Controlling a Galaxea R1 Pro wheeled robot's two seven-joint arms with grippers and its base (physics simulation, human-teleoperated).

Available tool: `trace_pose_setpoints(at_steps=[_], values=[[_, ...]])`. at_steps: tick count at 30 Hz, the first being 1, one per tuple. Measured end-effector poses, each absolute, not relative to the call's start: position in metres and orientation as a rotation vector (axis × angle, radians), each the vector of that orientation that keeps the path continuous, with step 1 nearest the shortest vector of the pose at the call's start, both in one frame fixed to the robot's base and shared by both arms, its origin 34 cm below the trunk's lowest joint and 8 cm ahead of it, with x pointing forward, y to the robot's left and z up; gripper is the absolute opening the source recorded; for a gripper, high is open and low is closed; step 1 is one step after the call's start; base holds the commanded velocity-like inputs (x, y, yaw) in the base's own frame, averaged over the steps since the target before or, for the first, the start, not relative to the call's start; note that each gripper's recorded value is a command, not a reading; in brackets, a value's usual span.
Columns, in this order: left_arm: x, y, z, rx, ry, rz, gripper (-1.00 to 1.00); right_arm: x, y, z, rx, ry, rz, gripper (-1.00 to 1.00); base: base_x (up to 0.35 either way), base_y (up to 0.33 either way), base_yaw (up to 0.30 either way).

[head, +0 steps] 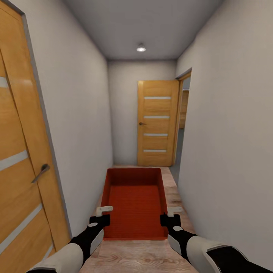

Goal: Move the two storage containers from the living room to the garage. In the garage, place one container on the floor and stack the other container on top of it (either order is fine).

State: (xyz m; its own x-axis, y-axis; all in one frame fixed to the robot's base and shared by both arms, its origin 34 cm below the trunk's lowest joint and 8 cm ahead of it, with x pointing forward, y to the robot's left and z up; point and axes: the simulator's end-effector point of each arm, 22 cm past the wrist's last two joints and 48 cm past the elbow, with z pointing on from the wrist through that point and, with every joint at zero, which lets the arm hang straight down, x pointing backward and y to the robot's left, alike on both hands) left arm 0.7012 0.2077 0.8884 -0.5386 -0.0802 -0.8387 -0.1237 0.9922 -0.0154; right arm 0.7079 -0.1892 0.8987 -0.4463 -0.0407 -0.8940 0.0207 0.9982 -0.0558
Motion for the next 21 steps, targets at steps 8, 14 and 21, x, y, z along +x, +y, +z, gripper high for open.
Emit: trace_pose_setpoints(at_steps=[8,14,21], values=[[0.7012,0.2077,0.8884,-0.142,2.142,0.056,-1.00,0.7079,-0.1893,0.8987,-0.014,2.032,-0.070,-1.00,0.321,0.000,0.000],[0.7012,0.2077,0.8884,-0.142,2.142,0.056,-1.00,0.7079,-0.1892,0.8987,-0.014,2.032,-0.070,-1.00,0.321,0.000,0.000],[0.7012,0.2077,0.8884,-0.142,2.142,0.056,-1.00,0.7079,-0.1892,0.8987,-0.014,2.032,-0.070,-1.00,0.321,0.000,0.000]])
